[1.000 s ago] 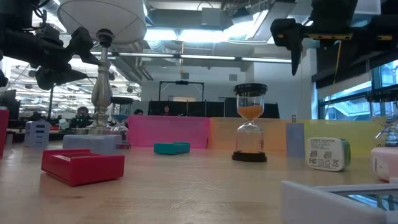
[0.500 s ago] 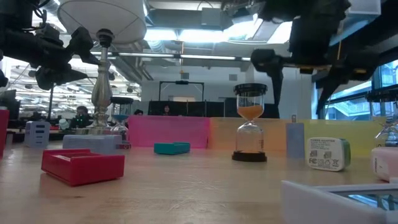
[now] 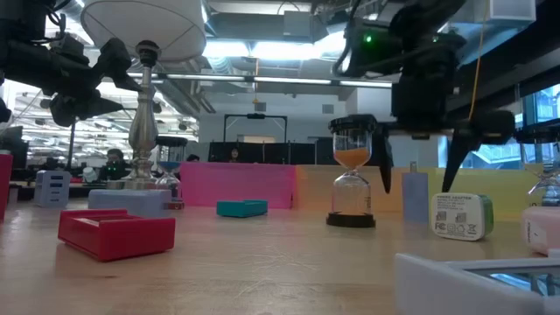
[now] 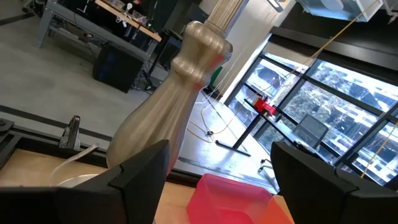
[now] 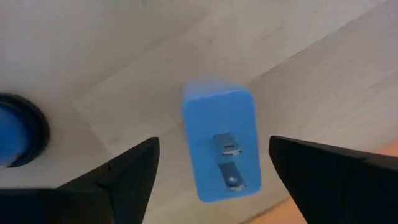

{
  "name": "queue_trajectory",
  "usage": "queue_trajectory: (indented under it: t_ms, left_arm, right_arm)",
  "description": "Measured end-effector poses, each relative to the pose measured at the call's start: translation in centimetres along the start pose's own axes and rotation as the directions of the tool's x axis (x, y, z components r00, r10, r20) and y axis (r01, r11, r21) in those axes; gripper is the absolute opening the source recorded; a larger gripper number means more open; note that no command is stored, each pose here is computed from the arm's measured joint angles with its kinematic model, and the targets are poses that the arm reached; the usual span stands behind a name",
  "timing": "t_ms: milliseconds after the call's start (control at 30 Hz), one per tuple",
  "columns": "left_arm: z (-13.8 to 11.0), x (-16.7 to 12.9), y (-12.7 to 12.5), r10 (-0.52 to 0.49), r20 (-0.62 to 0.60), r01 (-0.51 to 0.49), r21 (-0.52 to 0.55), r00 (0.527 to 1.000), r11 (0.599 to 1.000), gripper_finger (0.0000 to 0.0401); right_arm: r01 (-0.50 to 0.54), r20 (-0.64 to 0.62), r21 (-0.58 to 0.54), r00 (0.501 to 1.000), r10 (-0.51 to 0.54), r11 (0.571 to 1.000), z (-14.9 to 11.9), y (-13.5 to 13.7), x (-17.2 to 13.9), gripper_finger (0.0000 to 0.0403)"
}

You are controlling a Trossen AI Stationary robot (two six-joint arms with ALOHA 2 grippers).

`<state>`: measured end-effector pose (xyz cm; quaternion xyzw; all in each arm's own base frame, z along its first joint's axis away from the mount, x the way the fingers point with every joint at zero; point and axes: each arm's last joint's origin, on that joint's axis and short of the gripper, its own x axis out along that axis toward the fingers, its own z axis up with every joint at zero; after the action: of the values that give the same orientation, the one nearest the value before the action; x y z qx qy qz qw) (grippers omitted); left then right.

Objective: Pick & Place Office items
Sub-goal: Put the top right blue charger adapter into the yellow bin

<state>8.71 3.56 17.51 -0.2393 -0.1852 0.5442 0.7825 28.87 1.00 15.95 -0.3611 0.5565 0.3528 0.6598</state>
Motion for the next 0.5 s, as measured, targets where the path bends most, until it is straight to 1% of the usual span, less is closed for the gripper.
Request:
queue_trajectory:
  t_ms: [100, 167, 233, 367, 400, 500]
  left_arm:
    - [0.00, 0.00, 0.00, 0.000, 0.000, 0.000, 0.000, 1.000, 1.000, 0.0276]
    - [0.00, 0.00, 0.00, 0.000, 0.000, 0.000, 0.000, 1.000, 1.000, 0.0276]
    - [0.00, 0.00, 0.00, 0.000, 0.000, 0.000, 0.000, 1.000, 1.000, 0.0276]
    - [0.00, 0.00, 0.00, 0.000, 0.000, 0.000, 0.000, 1.000, 1.000, 0.0276]
    - [0.00, 0.00, 0.00, 0.000, 0.000, 0.000, 0.000, 1.000, 1.000, 0.0276]
    - [0.00, 0.00, 0.00, 0.000, 0.000, 0.000, 0.000, 1.000, 1.000, 0.0276]
  right_arm:
    - [0.024, -0.036, 0.059, 0.999, -0.022, 0.998, -0.06, -0.15, 0.23, 0.0278]
    - [0.029, -0.042, 0.096, 0.999, -0.025, 0.995, -0.07, -0.16, 0.23, 0.0253]
    - [0.031, -0.042, 0.113, 0.999, -0.026, 0.993, -0.07, -0.16, 0.22, 0.0220]
    - [0.025, -0.032, 0.150, 0.999, -0.021, 0.988, -0.04, -0.15, 0.22, 0.0134]
    - [0.019, -0.021, 0.156, 1.000, -0.016, 0.988, 0.00, -0.15, 0.21, 0.0122]
    - [0.009, -0.008, 0.207, 1.000, -0.007, 0.978, 0.04, -0.12, 0.21, 0.0123]
